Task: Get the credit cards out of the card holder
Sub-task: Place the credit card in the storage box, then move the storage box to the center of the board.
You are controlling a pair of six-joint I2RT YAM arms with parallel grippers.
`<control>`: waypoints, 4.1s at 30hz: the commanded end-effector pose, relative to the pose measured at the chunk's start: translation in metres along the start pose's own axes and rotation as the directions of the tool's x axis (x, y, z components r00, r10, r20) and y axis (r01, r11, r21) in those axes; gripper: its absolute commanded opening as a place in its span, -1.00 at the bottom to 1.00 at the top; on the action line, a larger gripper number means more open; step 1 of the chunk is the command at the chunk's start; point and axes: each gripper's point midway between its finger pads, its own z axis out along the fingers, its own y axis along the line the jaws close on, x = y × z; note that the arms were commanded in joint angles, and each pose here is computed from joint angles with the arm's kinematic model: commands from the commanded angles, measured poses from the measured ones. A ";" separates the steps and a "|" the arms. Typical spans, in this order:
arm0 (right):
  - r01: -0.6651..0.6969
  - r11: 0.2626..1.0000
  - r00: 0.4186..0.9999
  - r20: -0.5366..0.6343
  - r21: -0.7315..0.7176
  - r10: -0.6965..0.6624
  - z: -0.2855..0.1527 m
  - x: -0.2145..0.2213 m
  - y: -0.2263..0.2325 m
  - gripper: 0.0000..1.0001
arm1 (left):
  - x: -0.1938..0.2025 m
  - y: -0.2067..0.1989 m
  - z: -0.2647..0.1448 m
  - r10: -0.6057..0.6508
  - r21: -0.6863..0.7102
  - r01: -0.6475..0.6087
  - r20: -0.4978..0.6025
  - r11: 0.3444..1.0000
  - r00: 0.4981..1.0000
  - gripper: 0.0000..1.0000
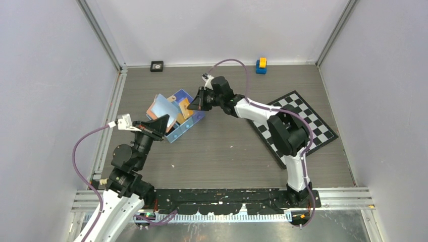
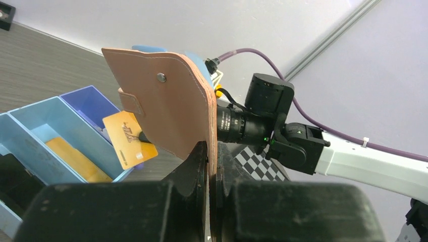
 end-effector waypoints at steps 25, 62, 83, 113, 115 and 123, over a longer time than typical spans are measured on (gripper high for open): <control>0.265 0.962 0.935 -0.260 0.058 -0.242 0.026 0.049 -0.006 -0.99 | -0.004 -0.004 0.003 -0.010 0.023 0.009 0.027 1.000 1.000 -1.00; 0.240 0.970 0.963 -0.130 0.022 -0.236 0.010 0.030 0.023 -0.43 | -0.007 -0.006 -0.001 -0.006 0.036 0.004 0.043 0.999 0.999 -1.00; 0.249 0.952 0.963 0.062 0.180 -0.264 -0.035 -0.017 0.005 0.18 | -0.006 -0.007 0.000 -0.001 0.043 -0.001 0.036 0.999 0.999 -1.00; 0.237 0.754 0.963 -0.046 0.613 -0.265 -0.026 -0.023 -0.107 -0.66 | -0.002 -0.008 0.003 0.000 0.050 -0.001 0.015 0.999 1.000 -1.00; 0.217 0.738 0.965 -0.028 0.639 -0.259 -0.034 -0.029 -0.113 -0.73 | 0.000 -0.008 0.004 0.001 0.050 -0.001 0.011 0.999 1.000 -1.00; 0.133 0.751 0.975 0.050 0.647 -0.216 -0.065 -0.052 -0.135 -0.69 | 0.003 -0.006 0.006 0.003 0.044 -0.003 0.000 0.999 1.000 -1.00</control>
